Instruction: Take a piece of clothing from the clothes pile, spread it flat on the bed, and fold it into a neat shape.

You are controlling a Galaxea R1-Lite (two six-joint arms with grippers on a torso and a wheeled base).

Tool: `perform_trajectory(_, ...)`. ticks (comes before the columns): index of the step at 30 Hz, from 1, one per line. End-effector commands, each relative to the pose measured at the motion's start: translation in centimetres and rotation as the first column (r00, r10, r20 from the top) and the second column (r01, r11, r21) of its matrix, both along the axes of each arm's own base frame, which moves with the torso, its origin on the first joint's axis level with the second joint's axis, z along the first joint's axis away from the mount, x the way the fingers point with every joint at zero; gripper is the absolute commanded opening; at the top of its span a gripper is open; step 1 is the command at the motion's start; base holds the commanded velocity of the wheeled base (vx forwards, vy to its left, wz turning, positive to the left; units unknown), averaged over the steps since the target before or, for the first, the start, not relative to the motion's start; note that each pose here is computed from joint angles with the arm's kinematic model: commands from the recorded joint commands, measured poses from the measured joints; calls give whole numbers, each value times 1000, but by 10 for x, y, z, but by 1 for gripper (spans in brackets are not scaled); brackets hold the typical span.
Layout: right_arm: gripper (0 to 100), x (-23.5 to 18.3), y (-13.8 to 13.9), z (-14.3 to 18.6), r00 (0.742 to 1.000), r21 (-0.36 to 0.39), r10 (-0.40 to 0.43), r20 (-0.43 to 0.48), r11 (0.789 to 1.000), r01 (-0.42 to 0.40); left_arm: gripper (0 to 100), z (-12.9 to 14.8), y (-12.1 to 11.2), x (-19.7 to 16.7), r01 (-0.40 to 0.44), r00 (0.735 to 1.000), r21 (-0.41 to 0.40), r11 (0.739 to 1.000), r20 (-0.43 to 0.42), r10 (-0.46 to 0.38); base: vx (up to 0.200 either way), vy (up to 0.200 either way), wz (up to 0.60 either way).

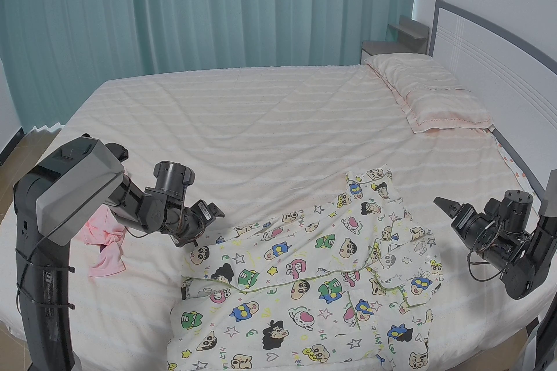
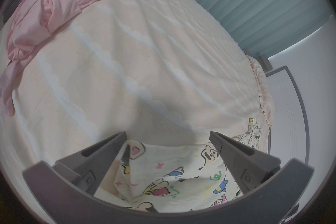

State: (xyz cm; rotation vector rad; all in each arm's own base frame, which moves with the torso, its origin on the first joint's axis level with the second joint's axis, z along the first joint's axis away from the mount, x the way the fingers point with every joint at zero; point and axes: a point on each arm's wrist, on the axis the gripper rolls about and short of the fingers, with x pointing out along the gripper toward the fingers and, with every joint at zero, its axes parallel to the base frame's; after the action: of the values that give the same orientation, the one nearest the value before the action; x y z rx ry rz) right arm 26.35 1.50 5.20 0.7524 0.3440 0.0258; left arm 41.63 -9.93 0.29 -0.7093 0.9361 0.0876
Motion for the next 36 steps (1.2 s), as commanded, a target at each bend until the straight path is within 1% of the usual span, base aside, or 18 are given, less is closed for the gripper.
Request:
perform_trajectory(1, 100, -1, 0, -1, 1000, -2, 1, -4, 1000, -1, 0, -4, -2, 0, 4, 1000, 2, 1000, -7, -4, 0, 0, 0)
perform_trajectory(9, 100, 0, -1, -1, 1000, -2, -2, -5, 1000, 2, 0, -4, 2, 1, -17, 1000, -1, 1000, -10, 17, 0, 0, 0)
perform_trajectory(10, 100, 0, 0, -1, 1000, -2, 1, -4, 1000, -1, 0, 1, 7, 3, -30, 1000, -3, 1000, 5, 30, 0, 0, 0)
perform_trajectory(14, 100, 1, 0, -1, 1000, -2, 1, -4, 1000, -1, 0, 7, 10, 11, -54, 998, 3, 999, 42, 54, 0, 0, 0)
perform_trajectory(15, 100, 1, -1, -1, 1000, -2, -2, -2, 1000, 2, 0, 12, 12, 17, -72, 995, 9, 997, 68, 71, 0, 0, 0)
perform_trajectory(17, 100, 1, -1, -1, 1000, -2, -3, 1, 1000, 3, 0, 15, 13, 21, -78, 993, 8, 997, 84, 77, 0, 0, 0)
perform_trajectory(22, 100, 1, -1, -2, 1000, -1, 0, -4, 1000, 0, 0, 32, 14, 37, -87, 983, -13, 996, 159, 88, 0, 0, 0)
perform_trajectory(26, 100, 2, -1, -3, 1000, 0, -2, -7, 1000, 2, 0, 28, 14, 51, -93, 978, -19, 995, 187, 95, 0, 0, 0)
perform_trajectory(29, 100, 2, -1, -4, 1000, -1, -2, -10, 1000, 2, 0, 23, 18, 62, -109, 974, -16, 994, 196, 110, 0, 0, 0)
perform_trajectory(34, 100, 2, 0, -4, 1000, -1, -1, -11, 1000, 1, 0, 25, 26, 77, -135, 966, -18, 991, 219, 135, 0, 0, 0)
perform_trajectory(36, 100, 2, 0, -4, 1000, -1, -1, -11, 1000, 1, 0, 26, 30, 86, -158, 958, -16, 987, 238, 157, 0, 0, 0)
